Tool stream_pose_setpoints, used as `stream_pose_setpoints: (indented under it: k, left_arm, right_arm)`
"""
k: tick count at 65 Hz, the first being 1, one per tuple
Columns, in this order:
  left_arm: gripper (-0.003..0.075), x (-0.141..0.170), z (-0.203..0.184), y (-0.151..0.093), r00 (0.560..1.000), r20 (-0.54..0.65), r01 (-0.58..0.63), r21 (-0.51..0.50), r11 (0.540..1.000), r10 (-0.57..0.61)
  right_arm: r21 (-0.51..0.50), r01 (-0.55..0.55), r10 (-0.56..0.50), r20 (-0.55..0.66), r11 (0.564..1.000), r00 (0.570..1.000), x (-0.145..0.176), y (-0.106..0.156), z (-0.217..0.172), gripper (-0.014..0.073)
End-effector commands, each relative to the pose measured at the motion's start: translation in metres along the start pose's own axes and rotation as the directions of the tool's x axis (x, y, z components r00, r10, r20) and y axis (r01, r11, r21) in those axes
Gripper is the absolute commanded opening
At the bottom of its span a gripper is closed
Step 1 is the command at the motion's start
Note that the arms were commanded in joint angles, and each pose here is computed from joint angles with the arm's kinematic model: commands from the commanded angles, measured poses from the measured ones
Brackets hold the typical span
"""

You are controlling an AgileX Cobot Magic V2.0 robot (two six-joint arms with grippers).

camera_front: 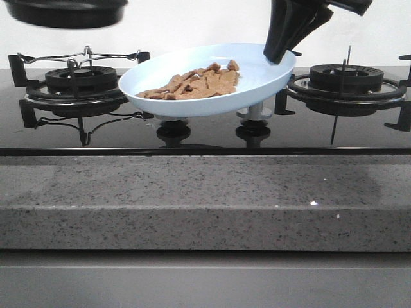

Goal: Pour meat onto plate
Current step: 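Return the empty pan to its burner with the left gripper and release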

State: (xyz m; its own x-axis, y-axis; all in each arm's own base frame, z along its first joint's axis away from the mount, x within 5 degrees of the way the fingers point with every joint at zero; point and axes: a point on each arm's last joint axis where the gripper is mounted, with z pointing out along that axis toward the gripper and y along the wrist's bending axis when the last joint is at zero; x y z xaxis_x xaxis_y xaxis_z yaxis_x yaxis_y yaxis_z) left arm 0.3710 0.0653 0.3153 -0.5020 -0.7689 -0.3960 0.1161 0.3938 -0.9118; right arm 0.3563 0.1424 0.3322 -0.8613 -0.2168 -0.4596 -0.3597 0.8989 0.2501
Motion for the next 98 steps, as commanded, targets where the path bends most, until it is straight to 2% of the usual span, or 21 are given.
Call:
stream_pose_setpoints:
  k: [1,27,52,58,72,79,88,98]
  left_arm:
    - [-0.0020,-0.009,0.001,-0.023,0.998,0.034,0.050,0.139,0.989,-0.055]
    - [-0.0020,-0.025,0.027,0.010,0.995,0.031,0.087,0.101,0.991,-0.090]
    - [-0.0017,-0.017,0.036,0.007,0.995,-0.002,0.095,0.115,0.989,-0.096]
    - [0.0046,-0.016,0.038,0.007,0.994,-0.008,0.108,0.114,0.988,-0.107]
    - [0.0340,-0.015,0.038,0.006,0.994,-0.014,0.106,0.117,0.987,-0.105]
    - [0.0428,-0.013,0.037,0.007,0.996,-0.034,0.090,0.109,0.990,-0.087]
    - [0.0463,-0.009,0.036,0.010,0.995,-0.088,0.048,0.085,0.995,-0.041]
    - [0.0464,-0.004,0.030,0.015,0.984,-0.177,0.032,0.047,0.998,-0.023]
  right_arm:
    - [-0.029,0.010,-0.007,0.102,1.000,0.995,-0.006,0.009,-0.027,-0.0069]
    - [-0.029,0.010,-0.007,0.101,1.000,0.995,-0.006,0.009,-0.027,-0.0069]
    - [-0.029,0.010,-0.007,0.102,1.000,0.995,-0.006,0.009,-0.027,-0.0069]
    - [-0.029,0.010,-0.007,0.102,1.000,0.995,-0.006,0.009,-0.027,-0.0069]
    - [-0.029,0.010,-0.007,0.102,1.000,0.995,-0.006,0.009,-0.027,-0.0069]
    - [-0.029,0.010,-0.007,0.102,1.000,0.995,-0.006,0.009,-0.027,-0.0069]
    - [-0.029,0.010,-0.007,0.102,1.000,0.995,-0.006,0.009,-0.027,-0.0069]
    - [-0.029,0.010,-0.007,0.102,1.000,0.995,-0.006,0.009,-0.027,-0.0069]
